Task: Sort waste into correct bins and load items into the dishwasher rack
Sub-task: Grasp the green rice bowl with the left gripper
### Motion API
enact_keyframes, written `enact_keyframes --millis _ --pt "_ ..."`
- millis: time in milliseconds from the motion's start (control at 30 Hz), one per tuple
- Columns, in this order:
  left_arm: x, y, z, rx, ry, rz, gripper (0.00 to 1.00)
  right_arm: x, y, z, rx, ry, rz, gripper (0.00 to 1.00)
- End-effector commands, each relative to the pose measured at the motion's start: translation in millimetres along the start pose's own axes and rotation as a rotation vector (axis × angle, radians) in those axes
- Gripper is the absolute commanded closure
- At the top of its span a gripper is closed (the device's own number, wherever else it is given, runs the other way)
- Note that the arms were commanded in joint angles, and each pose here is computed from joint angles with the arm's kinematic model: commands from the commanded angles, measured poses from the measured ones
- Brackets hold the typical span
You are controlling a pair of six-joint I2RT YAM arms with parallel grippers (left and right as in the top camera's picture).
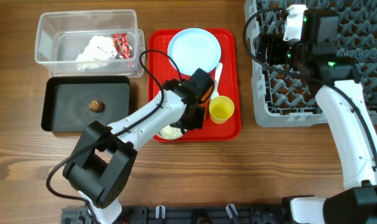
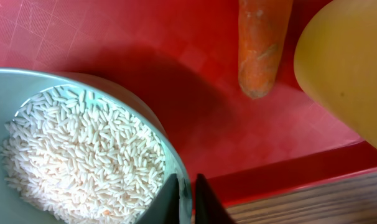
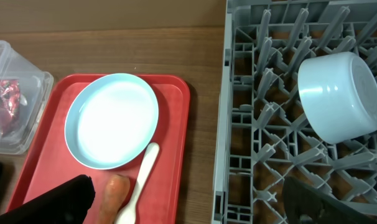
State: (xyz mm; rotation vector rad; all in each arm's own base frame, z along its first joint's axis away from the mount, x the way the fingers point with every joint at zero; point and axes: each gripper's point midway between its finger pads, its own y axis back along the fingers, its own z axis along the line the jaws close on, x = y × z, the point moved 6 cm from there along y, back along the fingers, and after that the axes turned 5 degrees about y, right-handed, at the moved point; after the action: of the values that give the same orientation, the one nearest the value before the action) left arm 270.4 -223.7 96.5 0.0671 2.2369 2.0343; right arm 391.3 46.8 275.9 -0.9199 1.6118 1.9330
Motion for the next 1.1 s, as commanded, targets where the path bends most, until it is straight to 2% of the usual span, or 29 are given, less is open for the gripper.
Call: enact_keyframes --millis 0,433,667,833,867,900,933,967,1067 --pt "-1.4 -6.1 3.3 -0.052 0.001 -0.014 0.95 -5.3 9.7 1.4 -0.001 -0.006 -0.026 0.00" --pt "-2.6 -13.5 6.6 -0.084 0.002 -0.008 0.96 -3.9 9.7 -1.6 0.026 -0.009 -0.019 0.01" --pt "-14.8 19.9 13.5 -0.072 0.025 -0.032 0.96 -2.2 9.7 -2.0 0.029 -0.010 -0.009 0.01" --pt "-18.1 22.2 19.3 -0.084 0.035 -0.046 0.96 -2.2 9.7 -1.9 0.029 -0.010 -0.009 0.00" --pt "-19.4 22.2 19.3 -0.088 0.035 -0.054 0.92 -2.2 9.7 -1.8 0.029 -0.010 -0.010 0.00" --pt "-20.8 20.8 19.0 -0.091 0.034 -0.061 0.81 -2.2 9.7 -1.8 0.029 -0.010 -0.010 0.01" --pt "-22.2 19.4 18.2 -0.089 0.034 -0.065 0.78 -2.2 9.7 -1.8 0.029 -0.010 -0.009 0.01" --pt "-24.0 16.6 17.5 -0.087 0.034 -0.068 0.77 -2.0 9.7 -1.8 0.029 -0.010 -0.008 0.00" --pt "-25.4 8.6 17.0 -0.092 0.034 -0.058 0.83 -0.4 9.7 -1.8 0.029 -0.011 0.000 0.00"
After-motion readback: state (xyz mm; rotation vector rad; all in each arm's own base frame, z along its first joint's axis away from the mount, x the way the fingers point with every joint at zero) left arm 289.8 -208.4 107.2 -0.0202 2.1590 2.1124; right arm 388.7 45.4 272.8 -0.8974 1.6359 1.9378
